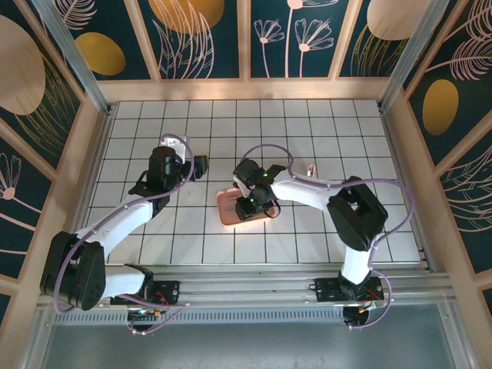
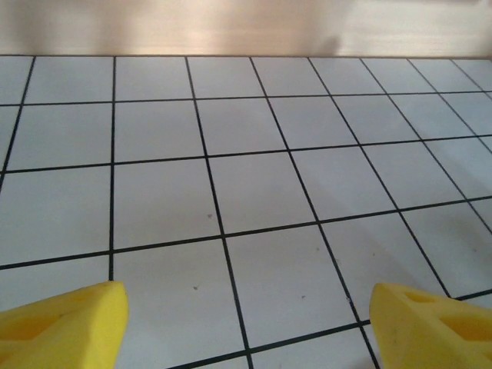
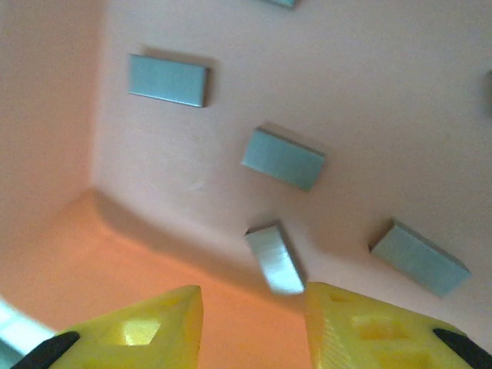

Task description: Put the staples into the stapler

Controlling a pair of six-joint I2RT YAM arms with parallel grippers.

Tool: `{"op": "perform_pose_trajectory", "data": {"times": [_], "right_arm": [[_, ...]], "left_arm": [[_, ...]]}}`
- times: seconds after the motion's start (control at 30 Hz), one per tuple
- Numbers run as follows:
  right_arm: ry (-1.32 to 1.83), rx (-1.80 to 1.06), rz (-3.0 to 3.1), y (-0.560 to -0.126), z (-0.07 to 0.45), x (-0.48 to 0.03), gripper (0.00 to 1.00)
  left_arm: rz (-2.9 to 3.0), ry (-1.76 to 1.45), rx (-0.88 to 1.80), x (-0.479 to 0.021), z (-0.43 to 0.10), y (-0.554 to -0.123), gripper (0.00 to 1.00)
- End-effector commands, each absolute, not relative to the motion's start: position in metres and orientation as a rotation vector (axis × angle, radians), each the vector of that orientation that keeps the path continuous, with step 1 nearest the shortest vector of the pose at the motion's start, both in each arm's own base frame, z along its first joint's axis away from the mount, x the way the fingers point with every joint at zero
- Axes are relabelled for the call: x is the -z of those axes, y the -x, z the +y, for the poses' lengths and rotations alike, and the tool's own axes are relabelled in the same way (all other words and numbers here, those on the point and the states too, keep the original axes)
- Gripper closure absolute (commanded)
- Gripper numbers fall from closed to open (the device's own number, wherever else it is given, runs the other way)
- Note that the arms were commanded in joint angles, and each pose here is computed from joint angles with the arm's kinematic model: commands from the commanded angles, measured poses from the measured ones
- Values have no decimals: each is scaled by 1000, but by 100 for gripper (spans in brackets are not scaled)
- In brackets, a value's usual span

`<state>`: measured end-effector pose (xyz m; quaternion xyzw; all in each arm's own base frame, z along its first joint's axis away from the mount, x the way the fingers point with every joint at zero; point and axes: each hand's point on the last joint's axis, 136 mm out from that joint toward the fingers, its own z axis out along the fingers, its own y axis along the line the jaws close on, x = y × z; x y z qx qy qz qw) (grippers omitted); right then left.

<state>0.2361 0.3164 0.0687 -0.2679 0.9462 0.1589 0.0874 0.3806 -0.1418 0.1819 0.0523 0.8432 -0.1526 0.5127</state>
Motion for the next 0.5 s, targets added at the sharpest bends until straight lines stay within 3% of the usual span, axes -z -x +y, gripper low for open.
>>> {"op": "perform_pose_trajectory", "data": {"times": [0.0,0.2,0.47], "right_arm": [[812,-370,2623,-269,306,-116,60],[1212,-309,2299,-286,298,-140,61],[1729,-298,2031,-280,303,-101,59]], "left_arm": [[1957,-68,513,-219,-151,-377,19],[1909,-2,568,-235,-143,-359,19],[1898,-59,579,-212,-143,-339,20]]}}
